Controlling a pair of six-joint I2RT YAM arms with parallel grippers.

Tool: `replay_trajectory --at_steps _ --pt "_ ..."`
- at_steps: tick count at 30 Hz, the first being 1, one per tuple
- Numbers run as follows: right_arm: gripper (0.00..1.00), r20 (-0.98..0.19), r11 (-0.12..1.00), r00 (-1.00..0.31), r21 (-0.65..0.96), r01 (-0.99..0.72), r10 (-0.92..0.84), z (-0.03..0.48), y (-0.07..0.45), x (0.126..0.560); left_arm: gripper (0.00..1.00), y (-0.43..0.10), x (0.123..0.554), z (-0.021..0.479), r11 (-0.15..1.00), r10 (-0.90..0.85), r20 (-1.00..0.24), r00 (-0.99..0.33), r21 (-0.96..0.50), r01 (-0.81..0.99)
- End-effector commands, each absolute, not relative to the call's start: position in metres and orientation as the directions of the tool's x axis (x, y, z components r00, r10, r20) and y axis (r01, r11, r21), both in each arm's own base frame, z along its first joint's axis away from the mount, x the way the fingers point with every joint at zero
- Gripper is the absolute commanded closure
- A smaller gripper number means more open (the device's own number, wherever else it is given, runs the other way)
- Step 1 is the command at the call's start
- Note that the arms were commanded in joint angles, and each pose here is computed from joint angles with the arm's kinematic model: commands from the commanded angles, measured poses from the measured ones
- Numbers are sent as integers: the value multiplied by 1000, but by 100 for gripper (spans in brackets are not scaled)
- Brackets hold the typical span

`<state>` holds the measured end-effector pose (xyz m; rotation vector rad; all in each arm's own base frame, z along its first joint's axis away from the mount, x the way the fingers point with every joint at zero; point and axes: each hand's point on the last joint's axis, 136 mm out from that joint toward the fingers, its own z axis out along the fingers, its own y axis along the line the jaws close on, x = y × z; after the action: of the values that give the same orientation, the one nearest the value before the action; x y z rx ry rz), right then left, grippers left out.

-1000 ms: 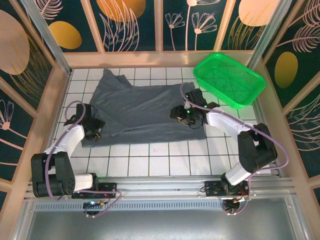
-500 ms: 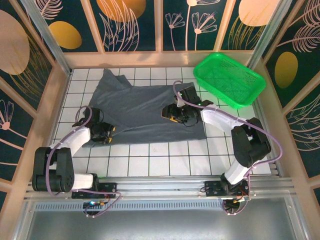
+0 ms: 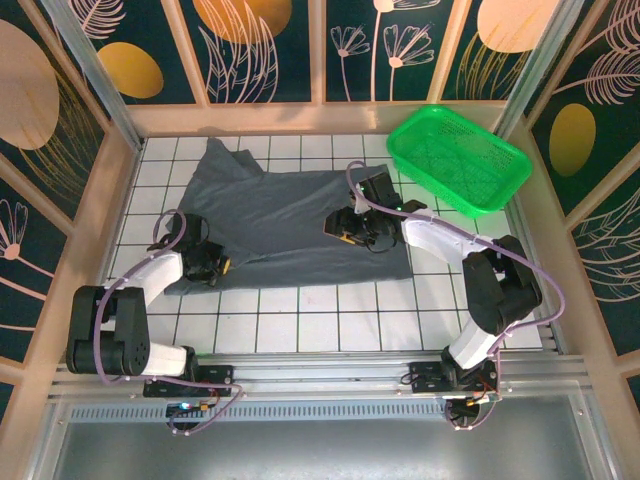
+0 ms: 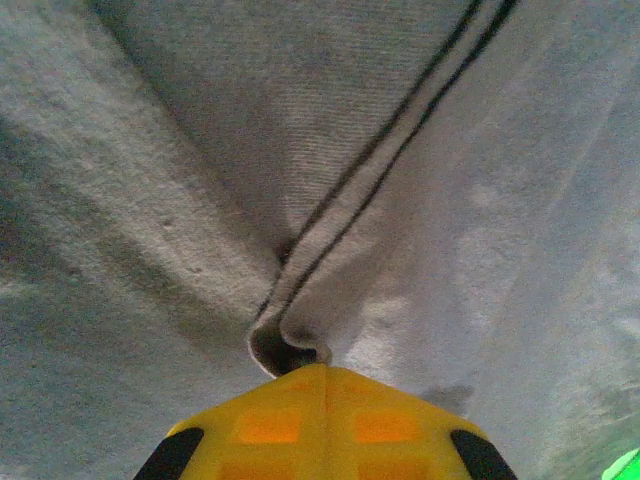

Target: Fold and stack the t-shirts

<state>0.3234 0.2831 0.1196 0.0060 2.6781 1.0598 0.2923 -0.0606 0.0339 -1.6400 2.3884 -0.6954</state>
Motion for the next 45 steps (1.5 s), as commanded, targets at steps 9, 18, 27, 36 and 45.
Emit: replay_trajectory --at_steps 9,18,27,36,45 --pt "47 -257 741 -956 668 -72 139 131 277 336 100 -68 337 67 404 -864 43 -502 -535 -742" --pt "48 -253 744 -956 665 -61 148 130 274 335 100 -100 391 82 569 -749 -28 -662 -540 -620" --pt "48 -241 748 -958 662 -46 154 127 268 328 100 -131 404 57 737 -581 -41 -813 -451 -504" --pt "49 -228 749 -961 661 -35 156 123 267 326 100 -148 422 63 800 -496 -108 -861 -442 -405" --pt "48 -220 766 -962 642 -17 164 116 262 324 48 -145 425 74 830 -472 -167 -866 -417 -372"
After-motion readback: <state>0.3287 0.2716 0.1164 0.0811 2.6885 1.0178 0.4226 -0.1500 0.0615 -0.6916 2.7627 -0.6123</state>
